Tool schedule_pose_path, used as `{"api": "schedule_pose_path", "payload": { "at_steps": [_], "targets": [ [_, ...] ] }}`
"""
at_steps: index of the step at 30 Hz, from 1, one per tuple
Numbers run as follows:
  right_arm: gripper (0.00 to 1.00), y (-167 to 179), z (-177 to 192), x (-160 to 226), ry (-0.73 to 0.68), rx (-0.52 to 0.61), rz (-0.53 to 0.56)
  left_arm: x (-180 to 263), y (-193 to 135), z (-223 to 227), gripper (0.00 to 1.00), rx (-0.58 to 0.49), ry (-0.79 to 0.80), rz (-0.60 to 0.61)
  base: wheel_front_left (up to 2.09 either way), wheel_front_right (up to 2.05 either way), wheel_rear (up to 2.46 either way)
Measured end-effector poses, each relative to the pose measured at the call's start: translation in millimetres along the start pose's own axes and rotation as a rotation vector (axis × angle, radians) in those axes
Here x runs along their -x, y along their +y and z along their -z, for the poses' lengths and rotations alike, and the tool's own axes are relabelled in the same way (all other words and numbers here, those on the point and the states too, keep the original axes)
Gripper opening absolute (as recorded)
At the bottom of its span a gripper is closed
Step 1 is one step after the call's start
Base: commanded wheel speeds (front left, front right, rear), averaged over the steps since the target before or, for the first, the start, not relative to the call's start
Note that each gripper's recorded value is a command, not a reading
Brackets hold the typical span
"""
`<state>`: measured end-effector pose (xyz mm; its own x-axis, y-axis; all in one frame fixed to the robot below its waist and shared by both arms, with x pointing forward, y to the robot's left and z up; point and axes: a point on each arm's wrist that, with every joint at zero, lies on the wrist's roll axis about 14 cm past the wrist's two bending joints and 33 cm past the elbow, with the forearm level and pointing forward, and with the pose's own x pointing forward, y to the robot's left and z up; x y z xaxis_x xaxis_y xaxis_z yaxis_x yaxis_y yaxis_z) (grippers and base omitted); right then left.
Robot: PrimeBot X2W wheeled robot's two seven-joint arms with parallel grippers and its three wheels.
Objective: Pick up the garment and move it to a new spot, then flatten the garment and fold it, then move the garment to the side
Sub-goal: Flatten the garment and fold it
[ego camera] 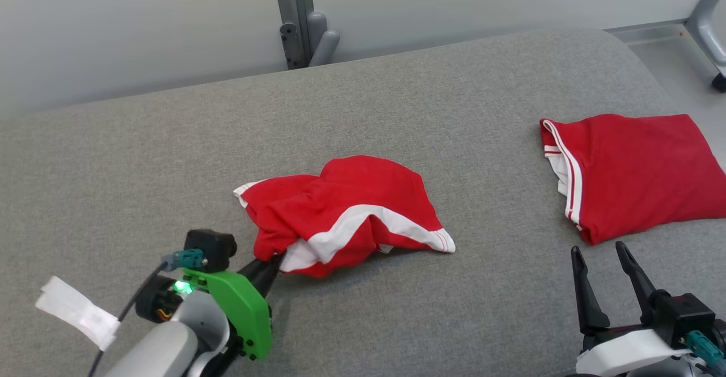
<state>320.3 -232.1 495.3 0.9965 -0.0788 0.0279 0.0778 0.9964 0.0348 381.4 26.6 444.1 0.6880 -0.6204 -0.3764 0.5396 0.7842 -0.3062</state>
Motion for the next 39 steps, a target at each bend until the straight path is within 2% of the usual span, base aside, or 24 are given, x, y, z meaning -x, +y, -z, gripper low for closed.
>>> {"api": "schedule_pose_path", "payload": {
  "at_steps": [4, 7, 10, 13, 14, 15, 20, 27, 36, 39],
  "targets": [
    [1.0, 3.6, -0.2, 1.0, -0.002, -0.003, -0.011, 27.4, 14.7, -34.2, 0.0, -0.163, 0.032, -0.04, 0.0, 0.0, 0.0],
    [1.0, 5.6, -0.4, 2.0, -0.003, -0.005, -0.017, 45.9, 29.9, -39.3, 0.01, -0.249, 0.105, -0.11, 0.0, 0.0, 0.0],
    [1.0, 6.6, 0.5, 4.0, 0.0, -0.008, -0.017, 54.9, 34.8, -15.5, 0.16, -0.24, 0.192, -0.15, 0.0, 0.0, 0.0],
    [1.0, 1.7, 1.8, 6.8, 0.003, -0.012, 0.002, 54.7, 19.0, 25.5, 0.48, -0.195, 0.272, -0.123, 0.0, 0.0, 0.0],
    [1.0, 1.3, 3.1, 7.7, 0.008, -0.014, 0.005, 54.6, 16.4, 37.6, 0.62, -0.193, 0.296, -0.121, 0.0, 0.0, 0.0],
    [1.0, 1.1, 5.4, 8.8, 0.015, -0.016, 0.007, 54.5, 14.7, 48.6, 1.0, -0.191, 0.315, -0.122, 0.0, 0.0, 0.0],
    [1.0, -4.2, 12.5, 12.2, 0.041, -0.008, 0.019, 52.3, 16.8, 82.4, 1.0, -0.166, 0.349, -0.171, 0.0, 0.0, 0.0],
    [1.0, -7.3, 12.6, 9.9, 0.043, -0.001, 0.023, 57.0, 42.7, 72.3, 1.0, -0.135, 0.245, -0.303, 0.0, 0.0, 0.0],
    [1.0, -11.3, -25.7, -1.0, -0.083, 0.013, 0.028, 91.6, 53.6, 27.0, 1.0, -0.07, -0.101, -0.468, 0.0, 0.0, 0.0],
    [1.0, -10.7, -44.5, -6.1, -0.143, 0.022, 0.021, 111.2, 62.4, 13.8, 1.0, -0.098, -0.222, -0.538, 0.0, 0.0, 0.0]
  ]
}}
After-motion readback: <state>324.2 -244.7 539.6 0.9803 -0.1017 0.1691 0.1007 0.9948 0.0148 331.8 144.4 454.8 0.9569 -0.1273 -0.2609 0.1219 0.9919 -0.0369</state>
